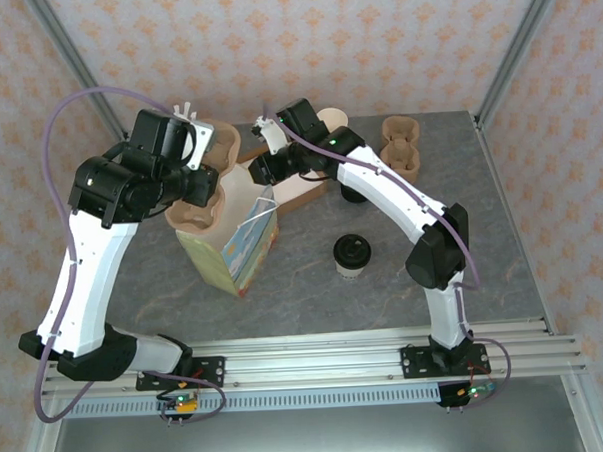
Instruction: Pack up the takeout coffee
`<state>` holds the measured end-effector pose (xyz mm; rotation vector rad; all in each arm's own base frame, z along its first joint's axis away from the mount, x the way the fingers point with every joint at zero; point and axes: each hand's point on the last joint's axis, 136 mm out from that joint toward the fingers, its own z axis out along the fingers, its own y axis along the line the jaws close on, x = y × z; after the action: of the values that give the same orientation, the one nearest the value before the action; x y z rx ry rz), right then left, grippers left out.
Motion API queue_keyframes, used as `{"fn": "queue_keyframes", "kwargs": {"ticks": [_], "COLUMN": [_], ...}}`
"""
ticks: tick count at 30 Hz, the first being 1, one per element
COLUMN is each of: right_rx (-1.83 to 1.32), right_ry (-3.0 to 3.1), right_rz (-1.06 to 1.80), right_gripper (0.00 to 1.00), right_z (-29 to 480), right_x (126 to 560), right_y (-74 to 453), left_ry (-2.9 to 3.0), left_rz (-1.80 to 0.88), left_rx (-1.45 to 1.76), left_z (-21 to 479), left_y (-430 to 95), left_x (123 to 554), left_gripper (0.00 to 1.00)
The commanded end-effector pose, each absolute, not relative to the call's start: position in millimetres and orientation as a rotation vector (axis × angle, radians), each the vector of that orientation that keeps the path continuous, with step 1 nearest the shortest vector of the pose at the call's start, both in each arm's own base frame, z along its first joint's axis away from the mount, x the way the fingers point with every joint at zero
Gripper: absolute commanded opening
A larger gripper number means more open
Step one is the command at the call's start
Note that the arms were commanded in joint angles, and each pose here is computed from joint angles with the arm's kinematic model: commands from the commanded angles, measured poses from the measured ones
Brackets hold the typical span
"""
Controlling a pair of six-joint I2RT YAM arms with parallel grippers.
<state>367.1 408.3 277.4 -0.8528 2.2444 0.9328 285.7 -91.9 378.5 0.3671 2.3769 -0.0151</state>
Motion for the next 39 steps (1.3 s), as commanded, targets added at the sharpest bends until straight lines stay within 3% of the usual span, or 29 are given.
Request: {"fn": "queue_keyframes", "kwargs": {"ticks": [1, 13, 39], "right_rx": [-0.849, -0.768, -0.63], "right_ry": [2.212, 2.234, 2.288], "right_rz": [0.914, 0.894, 1.079], "right_gripper": [0.23, 0.15, 0.13], "right_z": [289, 289, 290], "right_x": [371, 379, 384], "right_y": [411, 408, 408], "left_ry": [2.285, 2.266, 2.275], "left_rz": [-0.018, -0.111, -0.089], "left_rx": [0.391, 0.455, 0.48], "left_z": [391, 371, 338], "left_y": [-94, -112, -107], "left_x": [295, 300, 298], "left_gripper": [0.28, 0.28, 0.27]}}
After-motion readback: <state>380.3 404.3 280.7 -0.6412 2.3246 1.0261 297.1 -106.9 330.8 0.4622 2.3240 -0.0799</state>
